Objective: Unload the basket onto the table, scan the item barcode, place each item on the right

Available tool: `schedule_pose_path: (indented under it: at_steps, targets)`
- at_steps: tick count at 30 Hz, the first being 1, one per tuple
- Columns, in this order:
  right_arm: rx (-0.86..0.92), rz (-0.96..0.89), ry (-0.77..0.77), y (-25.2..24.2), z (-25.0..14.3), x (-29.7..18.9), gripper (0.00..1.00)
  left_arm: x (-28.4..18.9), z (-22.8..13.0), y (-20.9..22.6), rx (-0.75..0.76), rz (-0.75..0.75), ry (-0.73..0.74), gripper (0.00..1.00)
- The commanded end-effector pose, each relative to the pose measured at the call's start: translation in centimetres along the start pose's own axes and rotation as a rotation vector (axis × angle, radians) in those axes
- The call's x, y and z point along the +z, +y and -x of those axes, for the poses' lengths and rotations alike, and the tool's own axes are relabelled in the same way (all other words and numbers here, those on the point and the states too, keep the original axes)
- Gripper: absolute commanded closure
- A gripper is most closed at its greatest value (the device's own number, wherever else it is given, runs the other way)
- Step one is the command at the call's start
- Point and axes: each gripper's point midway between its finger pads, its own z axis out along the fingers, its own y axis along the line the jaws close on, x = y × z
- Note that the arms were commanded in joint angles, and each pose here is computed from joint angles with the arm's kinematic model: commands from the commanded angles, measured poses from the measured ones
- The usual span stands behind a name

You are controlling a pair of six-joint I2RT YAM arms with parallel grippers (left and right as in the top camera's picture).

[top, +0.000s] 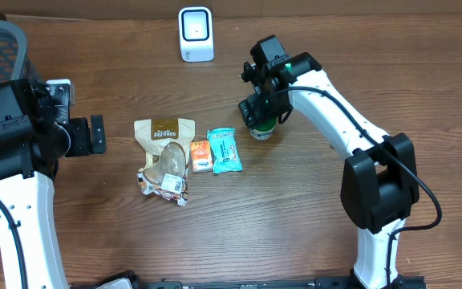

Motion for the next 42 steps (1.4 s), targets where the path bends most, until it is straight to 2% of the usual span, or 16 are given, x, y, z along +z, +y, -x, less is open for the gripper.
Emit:
schedule_pose_path:
  at_steps: [1,8,10,13,16,19,24,26,32,34,42]
  targets:
    - [-0.023,0.003,0.016,0.1,-0.2,0.9,0.13,-0.3,0.4,0.1,-0.014,0.006,-0.012,0.0]
    - [-0.019,0.0,0.052,-0.1,-0.9,2.2,0.2,-0.3,0.4,0.1,-0.014,0.006,-0.012,0.01]
    - [-0.019,-0.011,0.053,-0.3,-0.9,2.2,0.24,-0.3,0.4,0.1,-0.014,0.006,-0.012,0.0]
    - [-0.02,-0.056,0.054,-1.1,-0.9,2.2,0.37,-0.3,0.4,0.1,-0.014,0.006,-0.012,0.0]
    - [-0.009,-0.065,0.058,-1.2,-1.0,2.2,0.43,-0.3,0.4,0.1,-0.014,0.006,-0.012,0.0]
    - [-0.006,-0.064,0.067,-1.2,-1.2,2.1,0.55,-0.3,0.4,0.1,-0.014,0.006,-0.012,0.01]
    - [0.052,-0.051,0.053,-0.8,-0.5,0.6,0.67,-0.3,0.4,0.1,-0.014,0.006,-0.012,0.0]
    - [0.053,-0.017,0.034,-0.3,0.2,-0.6,0.69,-0.3,0.4,0.1,-0.014,0.006,-0.012,0.0]
    - [0.067,0.186,-0.061,2.4,2.7,-6.2,0.76,-0.3,0.4,0.1,-0.014,0.006,-0.012,0.01]
    - [0.072,0.288,-0.101,3.5,3.5,-8.5,0.79,-0.3,0.4,0.1,-0.014,0.006,-0.012,0.0]
    - [0.114,0.798,-0.241,6.3,5.0,-17.5,0.79,-0.3,0.4,0.1,-0.014,0.006,-0.012,0.01]
